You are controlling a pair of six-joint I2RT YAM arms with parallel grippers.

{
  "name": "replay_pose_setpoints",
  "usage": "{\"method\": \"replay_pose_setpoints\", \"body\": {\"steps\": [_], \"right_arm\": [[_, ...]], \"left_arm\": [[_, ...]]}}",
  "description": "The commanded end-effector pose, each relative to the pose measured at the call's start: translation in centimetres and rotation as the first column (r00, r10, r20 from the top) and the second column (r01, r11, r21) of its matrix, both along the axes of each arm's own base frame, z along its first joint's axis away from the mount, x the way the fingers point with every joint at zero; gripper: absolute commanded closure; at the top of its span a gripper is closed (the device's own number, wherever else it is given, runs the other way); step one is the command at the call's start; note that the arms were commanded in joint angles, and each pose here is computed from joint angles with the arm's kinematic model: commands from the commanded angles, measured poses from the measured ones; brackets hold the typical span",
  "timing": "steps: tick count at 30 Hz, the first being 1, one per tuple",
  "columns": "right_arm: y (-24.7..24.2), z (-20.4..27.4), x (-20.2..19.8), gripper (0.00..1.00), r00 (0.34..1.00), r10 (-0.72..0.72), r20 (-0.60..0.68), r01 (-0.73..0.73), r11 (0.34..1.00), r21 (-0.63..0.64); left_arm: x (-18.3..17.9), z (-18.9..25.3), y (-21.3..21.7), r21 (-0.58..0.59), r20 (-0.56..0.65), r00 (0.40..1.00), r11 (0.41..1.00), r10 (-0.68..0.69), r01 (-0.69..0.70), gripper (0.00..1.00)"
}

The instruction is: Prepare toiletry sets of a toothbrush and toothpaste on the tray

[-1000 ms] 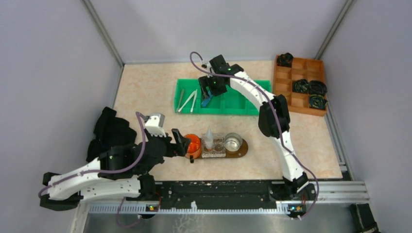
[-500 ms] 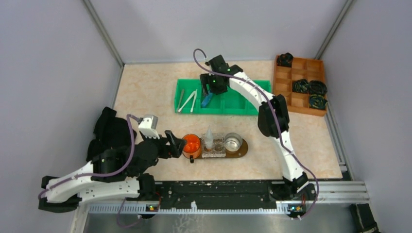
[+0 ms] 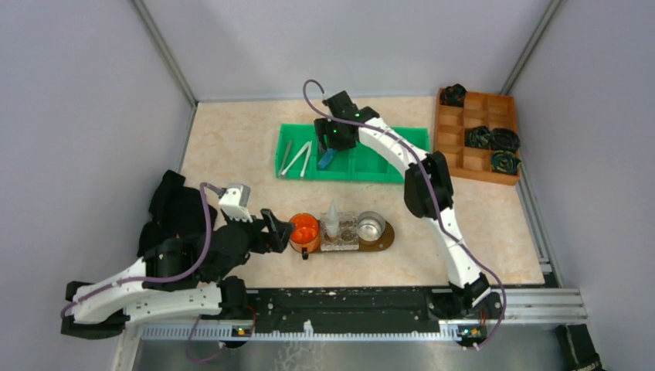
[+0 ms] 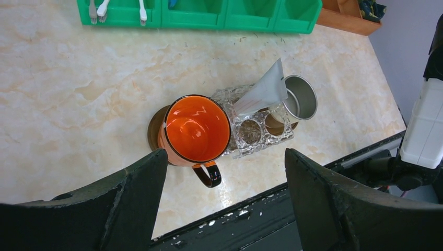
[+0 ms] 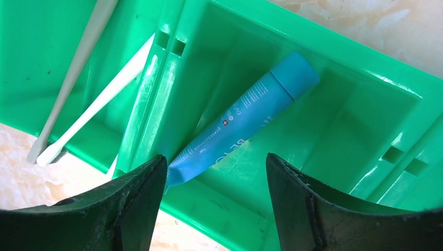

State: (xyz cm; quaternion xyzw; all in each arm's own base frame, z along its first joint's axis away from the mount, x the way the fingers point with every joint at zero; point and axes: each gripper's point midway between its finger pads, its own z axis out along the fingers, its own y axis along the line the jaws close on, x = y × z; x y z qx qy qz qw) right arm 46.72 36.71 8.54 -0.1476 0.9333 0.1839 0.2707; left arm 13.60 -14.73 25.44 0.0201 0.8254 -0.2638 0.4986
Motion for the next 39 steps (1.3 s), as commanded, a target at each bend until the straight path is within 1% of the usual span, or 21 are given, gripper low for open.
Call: {"method": "replay_pose_setpoints", "body": {"steps": [1,4,10,14,19,21,22,25,27,29,31,33,34,35,36,37,38,39], "right_arm": [[-0.9,-3.0,-0.9,0.29,0.999,-0.025,-0.032,0.021,0.993,-0.116],[-2.4,-2.4,-0.4,0.31,0.999,-0.043,0.022,0.047,0.977,-0.206],[-4.6,-2.4,0.1,0.31,0.997,-0.048,0.067,0.068,0.936,-0.344],[-5.1,-3.4,-0.1,0.31,0.997,-0.045,0.059,0.065,0.924,-0.377],[-4.9,-4.6,-0.3,0.32,0.999,-0.040,0.037,0.051,0.925,-0.377],[-4.8,-4.9,-0.4,0.36,0.999,-0.038,0.030,0.047,0.925,-0.378],[-4.8,-5.1,-0.4,0.40,0.999,-0.037,0.026,0.044,0.925,-0.378],[-4.7,-5.4,-0.5,0.58,0.999,-0.038,0.020,0.042,0.926,-0.376],[-4.6,-5.3,-0.5,0.64,0.999,-0.038,0.021,0.043,0.929,-0.367],[-4.4,-5.0,-0.4,0.75,0.999,-0.037,0.025,0.044,0.934,-0.353],[-4.1,-4.5,-0.3,0.77,0.999,-0.038,0.035,0.047,0.941,-0.334],[-3.9,-3.7,-0.1,0.76,0.998,-0.042,0.048,0.055,0.947,-0.317],[-3.8,-3.3,0.0,0.66,0.998,-0.041,0.053,0.055,0.949,-0.310],[-3.7,-2.9,0.0,0.54,0.998,-0.037,0.053,0.052,0.951,-0.305],[-3.6,-2.6,-0.1,0.51,0.998,-0.032,0.051,0.046,0.952,-0.303],[-3.6,-2.4,0.0,0.43,0.998,-0.030,0.048,0.044,0.952,-0.303],[-3.5,-2.5,-0.1,0.39,0.999,-0.027,0.041,0.038,0.950,-0.309],[-3.6,-2.4,-0.1,0.39,0.999,-0.026,0.039,0.037,0.950,-0.311]], "left_arm": [[0.0,-0.2,0.2,0.021,0.014,1.000,1.000,-0.012,0.012,0.12],[0.0,-0.2,0.1,0.022,0.017,1.000,1.000,-0.015,0.014,0.12],[0.0,-0.2,-0.1,0.020,0.019,1.000,1.000,-0.021,0.021,0.12],[-0.1,-0.1,-0.1,0.016,0.018,1.000,1.000,-0.024,0.024,0.12],[-0.1,-0.1,0.0,0.012,0.017,1.000,1.000,-0.025,0.025,0.13],[-0.1,-0.1,0.0,0.011,0.016,1.000,1.000,-0.025,0.025,0.13],[-0.1,-0.2,0.1,0.010,0.016,1.000,1.000,-0.023,0.022,0.13],[-0.1,-0.3,0.2,0.009,0.014,1.000,1.000,-0.020,0.020,0.13],[-0.1,-0.3,0.3,0.009,0.013,1.000,1.000,-0.016,0.016,0.13],[-0.1,-0.4,0.3,0.007,0.013,1.000,1.000,-0.014,0.014,0.13],[-0.1,-0.5,0.4,0.010,0.011,1.000,1.000,-0.013,0.012,0.13],[-0.1,-0.6,0.4,0.012,0.010,1.000,1.000,-0.013,0.013,0.13],[-0.2,-0.6,0.4,0.012,0.009,1.000,1.000,-0.014,0.014,0.13],[-0.1,-0.6,0.4,0.011,0.009,1.000,1.000,-0.012,0.012,0.13],[-0.1,-0.6,0.4,0.011,0.010,1.000,1.000,-0.011,0.011,0.13],[-0.1,-0.6,0.4,0.011,0.010,1.000,1.000,-0.010,0.010,0.13],[-0.1,-0.6,0.4,0.010,0.011,1.000,1.000,-0.011,0.011,0.13],[-0.1,-0.5,0.3,0.008,0.012,1.000,1.000,-0.011,0.011,0.13]]}}
